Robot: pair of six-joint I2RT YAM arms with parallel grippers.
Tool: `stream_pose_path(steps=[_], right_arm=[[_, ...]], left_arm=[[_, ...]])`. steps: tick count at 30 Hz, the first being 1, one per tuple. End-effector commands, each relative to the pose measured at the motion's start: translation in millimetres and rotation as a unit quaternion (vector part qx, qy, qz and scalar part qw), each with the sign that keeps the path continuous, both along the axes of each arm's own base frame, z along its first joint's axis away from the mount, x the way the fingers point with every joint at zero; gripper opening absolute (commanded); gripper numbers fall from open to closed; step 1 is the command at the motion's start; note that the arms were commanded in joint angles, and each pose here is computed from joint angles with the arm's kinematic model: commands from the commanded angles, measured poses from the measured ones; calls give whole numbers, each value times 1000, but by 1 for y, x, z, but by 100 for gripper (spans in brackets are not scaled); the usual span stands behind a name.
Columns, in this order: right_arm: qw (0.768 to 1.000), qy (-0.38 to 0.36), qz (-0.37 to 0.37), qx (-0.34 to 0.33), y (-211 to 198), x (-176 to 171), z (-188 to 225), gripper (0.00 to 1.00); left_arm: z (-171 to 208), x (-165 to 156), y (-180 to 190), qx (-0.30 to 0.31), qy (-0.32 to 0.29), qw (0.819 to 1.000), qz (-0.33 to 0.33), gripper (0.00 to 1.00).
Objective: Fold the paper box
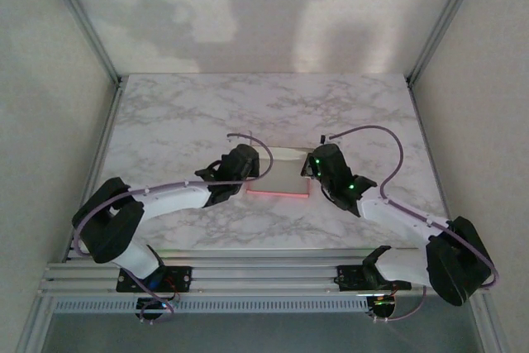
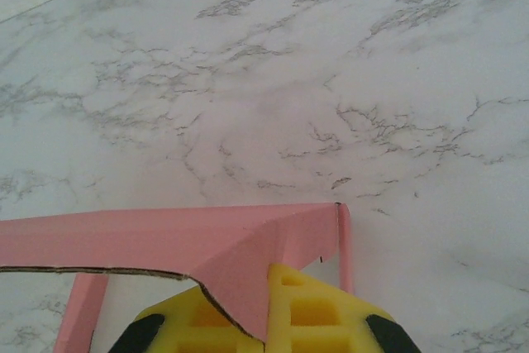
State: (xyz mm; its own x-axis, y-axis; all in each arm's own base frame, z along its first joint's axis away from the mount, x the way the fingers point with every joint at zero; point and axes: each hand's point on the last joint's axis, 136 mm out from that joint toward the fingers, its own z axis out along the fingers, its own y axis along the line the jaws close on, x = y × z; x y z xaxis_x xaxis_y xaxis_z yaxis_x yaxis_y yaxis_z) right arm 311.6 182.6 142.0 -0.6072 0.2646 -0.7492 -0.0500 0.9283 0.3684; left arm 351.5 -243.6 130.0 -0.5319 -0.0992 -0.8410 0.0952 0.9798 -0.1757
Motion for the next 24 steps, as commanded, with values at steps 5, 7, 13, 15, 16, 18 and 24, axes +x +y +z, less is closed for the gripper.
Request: stream_pose_path(steps=[5, 7, 13, 15, 16, 18, 24], right_arm=[[999, -36, -5, 9, -3, -11, 0, 1], [999, -41, -2, 10, -3, -15, -1, 2], [998, -60, 7, 19, -5, -23, -3, 6], [999, -52, 11, 11, -9, -31, -19, 7], [999, -52, 12, 12, -10, -32, -20, 7], [998, -52, 15, 12, -11, -35, -22, 7], [998, -51, 12, 17, -17, -43, -30, 9]], left_arm=[[-5, -17, 16, -26, -29, 998, 42, 4], [-7, -23, 19, -24, -35, 998, 47, 4], [-15, -37, 31, -24, -62, 996, 63, 5], [-19, -42, 34, -28, -69, 995, 67, 6], [-20, -44, 36, -27, -72, 995, 69, 6], [-23, -49, 38, -28, -77, 994, 71, 6], [-34, -56, 40, -24, -80, 994, 70, 5]])
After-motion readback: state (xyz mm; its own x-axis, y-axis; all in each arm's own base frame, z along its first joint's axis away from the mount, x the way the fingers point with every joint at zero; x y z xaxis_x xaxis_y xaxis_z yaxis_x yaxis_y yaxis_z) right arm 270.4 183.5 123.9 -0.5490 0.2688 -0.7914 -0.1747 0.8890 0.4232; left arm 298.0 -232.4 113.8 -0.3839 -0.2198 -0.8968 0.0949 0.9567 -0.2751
